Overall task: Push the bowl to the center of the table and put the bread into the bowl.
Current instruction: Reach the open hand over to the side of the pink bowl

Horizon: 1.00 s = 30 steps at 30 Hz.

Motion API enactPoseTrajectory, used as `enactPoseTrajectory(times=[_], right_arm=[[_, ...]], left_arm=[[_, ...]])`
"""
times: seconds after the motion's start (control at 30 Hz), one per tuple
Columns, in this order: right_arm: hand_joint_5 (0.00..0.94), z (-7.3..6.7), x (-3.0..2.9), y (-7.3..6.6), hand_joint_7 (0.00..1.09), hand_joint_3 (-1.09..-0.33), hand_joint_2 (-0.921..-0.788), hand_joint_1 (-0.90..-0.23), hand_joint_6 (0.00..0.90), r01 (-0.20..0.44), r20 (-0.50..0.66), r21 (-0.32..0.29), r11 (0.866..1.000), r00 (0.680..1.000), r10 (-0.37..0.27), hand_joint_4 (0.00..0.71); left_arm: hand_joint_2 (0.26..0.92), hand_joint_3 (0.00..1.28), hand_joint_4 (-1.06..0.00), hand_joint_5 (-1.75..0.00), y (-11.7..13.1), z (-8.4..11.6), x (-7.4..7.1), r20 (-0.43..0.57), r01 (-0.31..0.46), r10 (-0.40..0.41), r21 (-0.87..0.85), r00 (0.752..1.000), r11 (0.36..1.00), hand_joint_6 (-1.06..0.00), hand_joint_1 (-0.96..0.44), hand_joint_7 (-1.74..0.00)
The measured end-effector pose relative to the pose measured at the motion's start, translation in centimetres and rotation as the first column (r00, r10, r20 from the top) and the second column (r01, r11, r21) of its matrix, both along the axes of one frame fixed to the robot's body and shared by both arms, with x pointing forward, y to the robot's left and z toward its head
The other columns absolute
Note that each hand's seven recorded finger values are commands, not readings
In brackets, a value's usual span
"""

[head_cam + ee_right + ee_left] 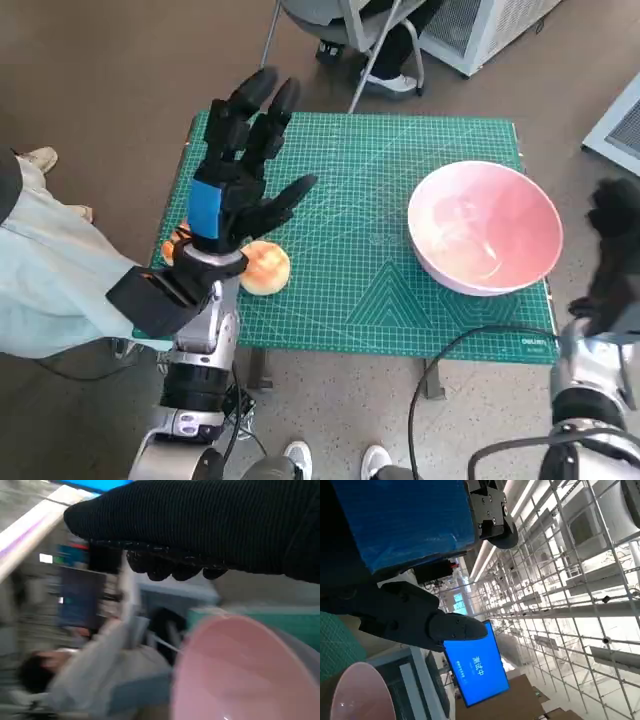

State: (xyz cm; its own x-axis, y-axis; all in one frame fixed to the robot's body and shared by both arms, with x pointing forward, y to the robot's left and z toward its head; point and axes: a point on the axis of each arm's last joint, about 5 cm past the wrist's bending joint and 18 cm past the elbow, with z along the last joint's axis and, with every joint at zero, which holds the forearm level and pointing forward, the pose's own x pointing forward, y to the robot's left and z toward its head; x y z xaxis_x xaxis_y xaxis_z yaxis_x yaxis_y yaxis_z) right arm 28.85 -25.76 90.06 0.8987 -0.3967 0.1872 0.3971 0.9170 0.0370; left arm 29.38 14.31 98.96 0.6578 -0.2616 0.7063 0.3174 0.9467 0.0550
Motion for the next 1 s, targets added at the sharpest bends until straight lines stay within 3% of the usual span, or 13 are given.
enactPoseTrajectory(times=[0.23,0.53,0.77,1.0], right_arm=[[0.002,-0.3,0.82,1.6,0.56,-0.831,-0.921,-0.494,0.078,-0.024,-0.063,0.091,0.996,0.998,0.030,0.284],[0.005,0.1,2.03,3.5,0.55,-0.885,-0.921,-0.468,0.066,-0.055,-0.098,0.186,0.981,0.992,0.074,0.261],[0.002,0.7,2.86,5.0,0.55,-0.886,-0.921,-0.472,0.060,-0.096,-0.089,0.253,0.963,0.989,0.122,0.255],[0.002,1.2,3.51,6.3,0.56,-0.876,-0.921,-0.474,0.063,-0.135,-0.056,0.326,0.936,0.985,0.161,0.215]], left_arm=[[0.921,0.20,-0.27,-0.01,0.6,0.1,0.0,0.003,-0.011,0.011,0.008,1.000,1.000,-0.12,-0.28,-0.56],[0.921,0.19,-0.28,0.00,1.3,-0.1,-0.1,-0.001,-0.035,0.035,0.009,0.999,0.999,-0.18,-0.30,-0.46],[0.921,0.18,-0.28,0.00,1.5,-0.4,-0.3,-0.005,-0.051,0.051,0.014,0.999,0.999,-0.21,-0.31,-0.40],[0.921,0.18,-0.29,0.00,2.0,-0.8,-0.7,0.003,-0.084,0.083,0.023,0.997,0.996,-0.25,-0.32,-0.31]])
